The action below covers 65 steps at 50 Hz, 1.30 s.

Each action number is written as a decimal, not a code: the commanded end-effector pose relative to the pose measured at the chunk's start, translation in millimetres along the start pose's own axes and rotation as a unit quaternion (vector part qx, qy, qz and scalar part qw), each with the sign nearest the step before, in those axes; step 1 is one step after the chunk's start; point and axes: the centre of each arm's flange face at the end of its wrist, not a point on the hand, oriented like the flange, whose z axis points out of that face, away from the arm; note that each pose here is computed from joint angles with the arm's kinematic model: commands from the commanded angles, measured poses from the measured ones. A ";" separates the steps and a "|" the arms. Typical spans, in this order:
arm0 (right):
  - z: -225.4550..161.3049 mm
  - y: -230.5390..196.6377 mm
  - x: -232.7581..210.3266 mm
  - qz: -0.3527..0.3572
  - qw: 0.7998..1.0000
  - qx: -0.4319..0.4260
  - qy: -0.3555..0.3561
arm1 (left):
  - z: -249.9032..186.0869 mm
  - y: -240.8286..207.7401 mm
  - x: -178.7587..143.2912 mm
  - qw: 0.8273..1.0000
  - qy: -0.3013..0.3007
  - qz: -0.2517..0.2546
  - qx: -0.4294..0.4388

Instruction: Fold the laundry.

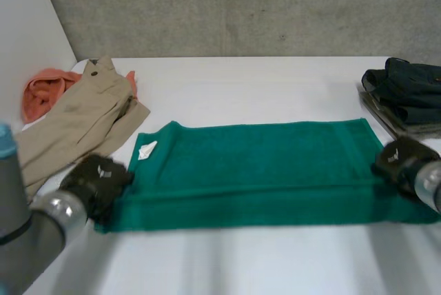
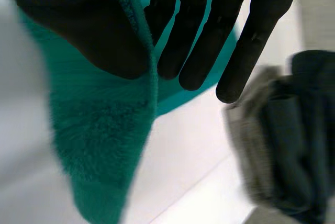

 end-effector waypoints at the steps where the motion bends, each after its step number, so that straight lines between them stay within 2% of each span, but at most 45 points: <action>1: 48.0 -31.3 11.9 0.011 0.992 0.063 0.111 | 68.0 -27.3 -25.8 0.991 -0.079 -0.041 0.102; 5: 78.5 -40.8 12.8 0.004 0.983 0.095 0.154 | 97.8 -32.7 -29.0 0.986 -0.094 -0.051 0.125; 13: 134.8 -47.7 14.7 -0.011 0.965 0.135 0.223 | 151.6 -23.8 -28.0 0.984 -0.142 -0.054 0.098; 21: 163.1 -53.8 22.5 -0.026 0.940 0.162 0.299 | 178.6 -35.8 -22.5 0.978 -0.154 -0.057 0.129; 24: 162.2 -54.5 22.5 -0.022 0.939 0.162 0.303 | 177.6 -47.3 -16.3 0.975 -0.144 -0.049 0.164; 28: 149.7 -54.9 19.1 0.001 0.946 0.157 0.283 | 163.9 -70.0 0.7 0.969 -0.113 -0.035 0.215; 31: 116.1 -55.8 27.3 0.074 0.957 0.159 0.230 | 141.9 -84.0 -6.8 0.964 -0.117 -0.035 0.236; 36: 74.3 -60.6 36.9 0.180 0.957 0.175 0.145 | 119.2 -87.4 -13.1 0.963 -0.121 -0.039 0.239; 41: 51.6 -35.9 43.8 0.250 0.956 0.143 0.055 | 94.5 -78.4 -15.0 0.966 -0.117 -0.041 0.228; 46: 44.3 -7.1 44.0 0.281 0.955 0.099 0.012 | 76.8 -68.4 -7.9 0.969 -0.106 -0.043 0.218; 50: 47.2 8.3 36.6 0.291 0.953 0.081 0.007 | 67.4 -63.0 -1.4 0.970 -0.095 -0.056 0.215; 57: 61.5 28.8 35.9 0.293 0.952 0.080 0.044 | 64.6 -60.0 0.9 0.969 -0.084 -0.086 0.215; 65: 81.4 40.7 22.0 0.296 0.952 0.070 0.040 | 67.1 -58.2 -1.0 0.969 -0.087 -0.090 0.212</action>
